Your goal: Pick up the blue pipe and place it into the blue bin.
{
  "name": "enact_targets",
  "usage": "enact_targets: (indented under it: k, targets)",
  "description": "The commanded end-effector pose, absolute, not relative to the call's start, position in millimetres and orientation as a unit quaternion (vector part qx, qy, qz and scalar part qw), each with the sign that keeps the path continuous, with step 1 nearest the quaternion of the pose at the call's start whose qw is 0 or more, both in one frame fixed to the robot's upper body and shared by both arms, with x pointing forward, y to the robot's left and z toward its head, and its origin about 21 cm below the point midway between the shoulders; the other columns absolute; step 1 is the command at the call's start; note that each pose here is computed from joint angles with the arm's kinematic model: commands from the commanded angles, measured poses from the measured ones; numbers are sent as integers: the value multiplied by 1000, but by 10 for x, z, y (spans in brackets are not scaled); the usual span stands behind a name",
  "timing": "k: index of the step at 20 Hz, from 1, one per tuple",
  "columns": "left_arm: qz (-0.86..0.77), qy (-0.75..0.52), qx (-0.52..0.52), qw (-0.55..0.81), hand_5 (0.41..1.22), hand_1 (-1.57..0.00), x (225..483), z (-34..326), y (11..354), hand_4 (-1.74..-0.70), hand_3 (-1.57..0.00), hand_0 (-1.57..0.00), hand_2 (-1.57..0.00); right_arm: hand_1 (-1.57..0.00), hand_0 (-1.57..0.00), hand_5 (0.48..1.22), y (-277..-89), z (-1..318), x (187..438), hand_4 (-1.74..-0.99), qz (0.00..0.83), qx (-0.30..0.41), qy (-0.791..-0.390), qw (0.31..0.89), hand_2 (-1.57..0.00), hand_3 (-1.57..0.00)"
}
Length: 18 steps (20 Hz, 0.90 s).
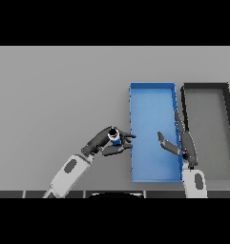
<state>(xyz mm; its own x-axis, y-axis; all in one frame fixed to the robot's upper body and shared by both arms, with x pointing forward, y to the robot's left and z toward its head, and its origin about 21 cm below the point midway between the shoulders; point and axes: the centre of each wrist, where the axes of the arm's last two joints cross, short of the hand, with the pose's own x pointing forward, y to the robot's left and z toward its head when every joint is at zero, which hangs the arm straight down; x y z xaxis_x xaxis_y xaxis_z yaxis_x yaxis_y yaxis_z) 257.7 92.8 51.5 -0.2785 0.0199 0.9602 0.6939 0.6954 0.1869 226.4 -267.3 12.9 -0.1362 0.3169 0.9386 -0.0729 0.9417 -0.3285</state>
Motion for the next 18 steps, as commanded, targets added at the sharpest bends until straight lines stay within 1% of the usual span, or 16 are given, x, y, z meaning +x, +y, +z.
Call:
enact_targets:
  k: [1, 3, 5, 7, 8, 10, 11, 12, 13, 16, 17, 18]
  targets:
    - [-307, -736, -239, 554, 1220, -1567, 2583, 505, 952, -1467, -1568, -1566, -1568, 1, 1, 643, -2658, 133, 2262, -1151, 151, -84, -740, 650, 1, 1]
    - [-308, -732, -235, 560, 1220, -1569, 2564, 477, 903, -1466, -1569, -1568, -1569, 1, 1, 643, -2644, 157, 2221, -1141, 152, -95, -742, 646, 1, 1]
    - [-305, -732, -236, 561, 1220, -1569, 2606, 469, 928, -1466, -1570, -1569, -1570, 1, 1, 643, -2636, 194, 2157, -1138, 152, -110, -743, 642, 1, 1]
    - [-310, -733, -232, 559, 1220, -1570, 2619, 473, 940, -1466, -1570, -1570, -1570, 1, 1, 643, -2601, 226, 2104, -1188, 151, -126, -743, 640, 1, 1]
    - [-313, -731, -233, 559, 1220, -1570, 2612, 475, 944, -1466, -1570, -1570, -1570, 1, 1, 642, -2631, 269, 2064, -1191, 151, -133, -743, 639, 1, 1]
    - [-315, -731, -240, 555, 1220, -1570, 2597, 466, 920, -1467, -1571, -1570, -1571, 1, 1, 642, -2617, 300, 2044, -1187, 149, -130, -748, 633, -20, 1]
    - [-316, -732, -238, 555, 1221, -1571, 2624, 471, 917, -1467, -1571, -1571, -1571, -2, 1, 648, -2638, 340, 2021, -1195, 140, -91, -767, 620, -41, 1]
    - [-316, -732, -242, 553, 1221, -1571, 2621, 488, 913, -1467, -1571, -1571, -1571, -12, 1, 641, -2638, 414, 2062, -1198, 130, -45, -775, 616, -67, 0]
    - [-314, -730, -247, 554, 1221, -1571, 2605, 461, 917, -1467, -1571, -1571, -1571, -22, 1, 624, -2644, 540, 2078, -1202, 137, 4, -777, 614, -89, -1]
    - [-317, -731, -245, 553, 1221, -1571, 2603, 462, 926, -1467, -1571, -1571, -1571, -23, 1, 600, -2654, 903, 2173, -1224, 186, 89, -768, 607, -118, -1]
    - [-318, -730, -246, 553, 1221, -1571, 2610, 495, 911, -1467, -1571, -1571, -1571, -18, 1, 588, -2629, 1042, 2230, -1228, 207, 114, -764, 600, -117, 0]
    - [-316, -728, -247, 556, 1221, -1571, 2603, 489, 908, -1467, -1571, -1571, -1571, -14, 1, 577, -2554, 1169, 2276, -1237, 230, 134, -759, 594, -111, 0]
